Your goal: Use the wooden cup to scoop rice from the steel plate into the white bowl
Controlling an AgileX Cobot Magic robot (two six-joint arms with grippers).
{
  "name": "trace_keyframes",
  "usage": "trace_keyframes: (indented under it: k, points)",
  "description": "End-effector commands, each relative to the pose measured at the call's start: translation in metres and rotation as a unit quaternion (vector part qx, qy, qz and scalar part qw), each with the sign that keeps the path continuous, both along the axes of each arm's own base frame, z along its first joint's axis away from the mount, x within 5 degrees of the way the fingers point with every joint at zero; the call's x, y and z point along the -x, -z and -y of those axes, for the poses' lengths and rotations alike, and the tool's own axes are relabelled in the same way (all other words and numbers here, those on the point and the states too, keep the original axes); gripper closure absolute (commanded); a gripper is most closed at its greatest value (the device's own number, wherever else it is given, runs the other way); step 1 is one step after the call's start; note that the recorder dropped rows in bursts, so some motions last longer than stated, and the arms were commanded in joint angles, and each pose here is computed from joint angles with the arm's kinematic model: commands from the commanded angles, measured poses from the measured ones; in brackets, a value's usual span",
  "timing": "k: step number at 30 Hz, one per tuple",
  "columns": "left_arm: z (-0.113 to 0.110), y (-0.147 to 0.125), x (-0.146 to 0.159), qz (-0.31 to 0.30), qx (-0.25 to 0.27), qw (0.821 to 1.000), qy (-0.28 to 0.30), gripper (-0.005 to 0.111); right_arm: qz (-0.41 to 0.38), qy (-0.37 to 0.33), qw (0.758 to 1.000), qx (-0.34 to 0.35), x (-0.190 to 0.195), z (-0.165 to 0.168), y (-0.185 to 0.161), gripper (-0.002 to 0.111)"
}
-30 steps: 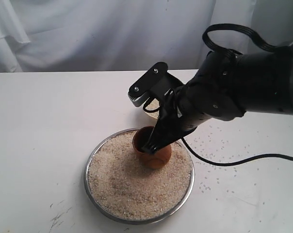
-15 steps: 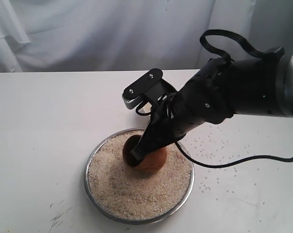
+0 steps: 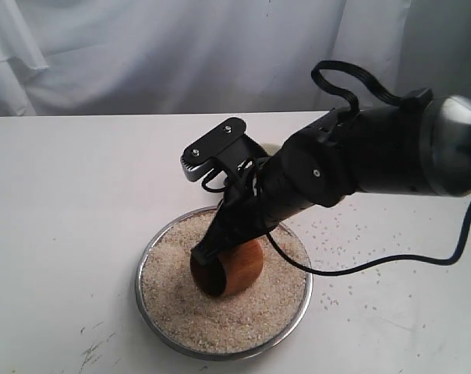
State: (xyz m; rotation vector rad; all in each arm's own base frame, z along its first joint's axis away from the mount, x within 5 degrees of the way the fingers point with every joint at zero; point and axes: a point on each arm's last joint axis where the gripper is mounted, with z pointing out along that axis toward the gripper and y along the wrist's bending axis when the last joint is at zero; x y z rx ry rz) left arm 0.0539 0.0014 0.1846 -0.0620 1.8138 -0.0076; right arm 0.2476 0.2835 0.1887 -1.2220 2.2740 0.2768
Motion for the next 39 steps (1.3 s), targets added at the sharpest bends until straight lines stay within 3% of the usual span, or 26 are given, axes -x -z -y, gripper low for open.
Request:
trace_keyframes:
  k: [1, 15, 22, 28, 39]
  points:
    - [0.000, 0.000, 0.000, 0.006, -0.001, 1.000, 0.001, 0.107, -0.014, -0.007, 1.000, 0.001, 0.006, -0.004, 0.007, 0.108]
    - [0.000, 0.000, 0.000, 0.006, -0.001, 1.000, 0.001, 0.107, 0.038, -0.019, 0.999, -0.008, 0.009, 0.008, -0.035, 0.108]
    - [0.000, 0.000, 0.000, 0.006, -0.001, 1.000, 0.001, 0.107, -0.008, -0.016, 0.998, 0.052, 0.017, 0.022, -0.034, 0.108]
    - [0.000, 0.000, 0.000, 0.006, -0.001, 1.000, 0.001, 0.107, -0.038, -0.018, 0.999, 0.015, 0.022, 0.016, -0.035, 0.108]
    - [0.000, 0.000, 0.000, 0.006, -0.001, 1.000, 0.001, 0.107, -0.083, -0.026, 0.996, 0.021, 0.027, 0.009, -0.020, 0.108]
